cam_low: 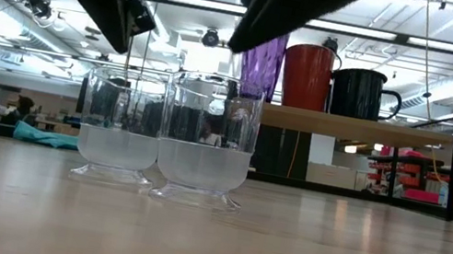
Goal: Stack small to large cups/mugs on shelf
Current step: Put the right transparent mug on the shelf
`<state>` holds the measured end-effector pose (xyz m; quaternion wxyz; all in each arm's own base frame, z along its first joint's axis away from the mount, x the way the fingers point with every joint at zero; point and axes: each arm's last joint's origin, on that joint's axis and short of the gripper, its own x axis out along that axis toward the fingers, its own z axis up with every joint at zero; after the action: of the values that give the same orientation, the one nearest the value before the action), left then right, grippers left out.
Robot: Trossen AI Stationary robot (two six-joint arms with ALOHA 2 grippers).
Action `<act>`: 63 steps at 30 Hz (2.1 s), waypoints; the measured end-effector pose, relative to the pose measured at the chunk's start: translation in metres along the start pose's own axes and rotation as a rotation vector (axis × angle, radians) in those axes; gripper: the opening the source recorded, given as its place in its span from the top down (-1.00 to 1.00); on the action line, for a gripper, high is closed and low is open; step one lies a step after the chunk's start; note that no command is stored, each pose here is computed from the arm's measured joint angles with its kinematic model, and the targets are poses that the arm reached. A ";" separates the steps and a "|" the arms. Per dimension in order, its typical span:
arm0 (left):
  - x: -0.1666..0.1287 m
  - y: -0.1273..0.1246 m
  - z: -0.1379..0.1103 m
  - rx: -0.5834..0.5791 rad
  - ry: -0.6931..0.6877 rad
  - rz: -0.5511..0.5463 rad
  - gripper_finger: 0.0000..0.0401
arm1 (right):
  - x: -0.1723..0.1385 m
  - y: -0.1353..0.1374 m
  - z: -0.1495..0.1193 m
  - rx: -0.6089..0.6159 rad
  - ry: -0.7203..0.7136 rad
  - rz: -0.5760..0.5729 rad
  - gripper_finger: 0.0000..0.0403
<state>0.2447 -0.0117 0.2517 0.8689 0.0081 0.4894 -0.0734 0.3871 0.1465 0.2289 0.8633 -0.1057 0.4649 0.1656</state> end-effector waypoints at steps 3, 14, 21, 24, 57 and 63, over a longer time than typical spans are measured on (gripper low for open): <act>0.000 0.000 0.000 0.000 -0.001 0.000 0.88 | 0.007 0.001 0.001 -0.016 0.006 0.018 0.16; 0.000 0.000 0.001 0.000 -0.009 0.001 0.83 | 0.034 -0.001 -0.010 -0.056 0.093 0.045 0.18; 0.000 0.000 0.001 -0.010 -0.009 0.000 0.86 | 0.038 -0.009 -0.014 -0.043 0.131 0.035 0.42; 0.000 0.000 0.001 -0.011 -0.010 0.000 0.88 | 0.035 -0.011 -0.015 -0.034 0.138 0.033 0.55; 0.000 0.000 0.001 -0.019 -0.008 -0.001 0.83 | -0.101 -0.023 -0.038 0.235 0.319 -0.102 0.98; 0.000 0.000 0.001 -0.019 -0.009 -0.001 0.86 | -0.169 -0.024 -0.044 0.248 0.140 -0.236 0.98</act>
<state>0.2453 -0.0121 0.2524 0.8712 -0.0005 0.4860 -0.0691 0.2757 0.0775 0.3470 0.8486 -0.0634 0.5252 -0.0032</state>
